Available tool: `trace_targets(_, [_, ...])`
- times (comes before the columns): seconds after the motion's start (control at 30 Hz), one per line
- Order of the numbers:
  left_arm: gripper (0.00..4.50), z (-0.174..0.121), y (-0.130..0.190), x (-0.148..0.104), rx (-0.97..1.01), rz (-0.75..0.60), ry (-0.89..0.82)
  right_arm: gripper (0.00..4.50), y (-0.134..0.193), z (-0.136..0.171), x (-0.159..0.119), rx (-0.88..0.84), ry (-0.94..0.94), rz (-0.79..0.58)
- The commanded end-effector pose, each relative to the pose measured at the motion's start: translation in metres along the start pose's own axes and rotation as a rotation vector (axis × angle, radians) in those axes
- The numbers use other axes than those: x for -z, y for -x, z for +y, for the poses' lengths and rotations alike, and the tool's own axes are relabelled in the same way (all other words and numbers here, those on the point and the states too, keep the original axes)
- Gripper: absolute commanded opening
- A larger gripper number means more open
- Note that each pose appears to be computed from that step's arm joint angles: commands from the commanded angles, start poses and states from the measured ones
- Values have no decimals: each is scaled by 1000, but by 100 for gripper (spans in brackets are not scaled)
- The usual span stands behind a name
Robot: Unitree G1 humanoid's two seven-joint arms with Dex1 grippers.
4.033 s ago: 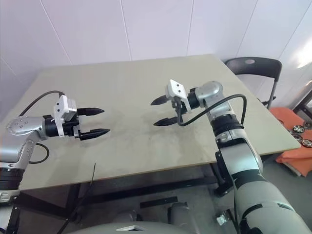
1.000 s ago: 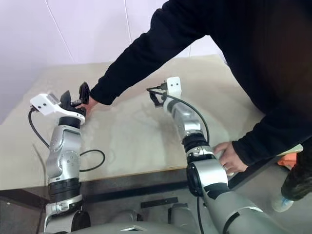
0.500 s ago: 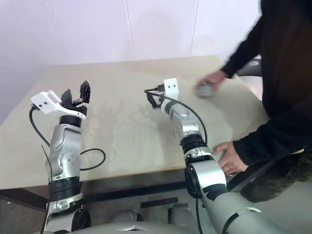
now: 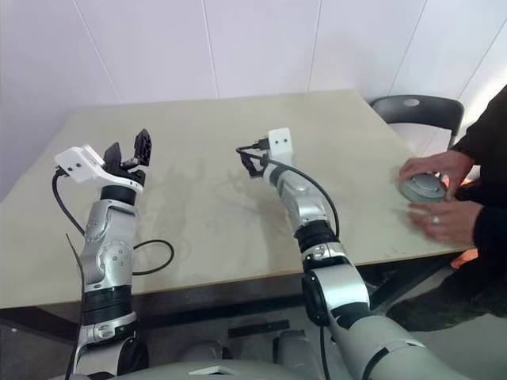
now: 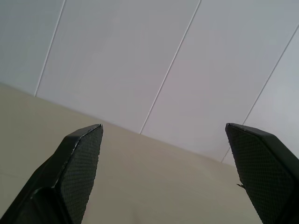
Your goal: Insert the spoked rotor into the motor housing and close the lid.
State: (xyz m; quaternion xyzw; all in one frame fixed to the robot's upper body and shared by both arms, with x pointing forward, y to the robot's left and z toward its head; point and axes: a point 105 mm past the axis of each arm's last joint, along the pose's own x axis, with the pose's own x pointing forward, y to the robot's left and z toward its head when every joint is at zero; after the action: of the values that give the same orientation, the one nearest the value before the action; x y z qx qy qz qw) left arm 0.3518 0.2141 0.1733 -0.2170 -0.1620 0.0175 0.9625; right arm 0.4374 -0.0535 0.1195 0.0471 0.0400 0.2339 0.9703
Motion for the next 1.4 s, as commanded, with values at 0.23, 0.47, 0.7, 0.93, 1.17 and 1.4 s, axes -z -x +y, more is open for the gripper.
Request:
trace_targets(0.23, [446,-15,-7,-12,63,-41,-8,444,-1,-2,-21,11,13,-59])
trace_targets(0.47, [446,-20,-13,-13,82,-46,-13,444,-2,4,-25,-16,21,-75])
trace_targets(0.7, [446,-14,-11,-11,57,-51,-11,444,-1,0,-25,-5,30,-69])
trace_targets(0.93, [446,-15,-11,-9,54,-52,0,444,0,-1,-23,-2,30,-59])
trace_targets(1.17, [446,-14,-8,-6,48,-44,-2,444,0,-7,-15,28,17,-33])
trace_targets(1.4, [446,-20,-16,-11,87,-48,-14,444,1,-11,-20,47,10,-54])
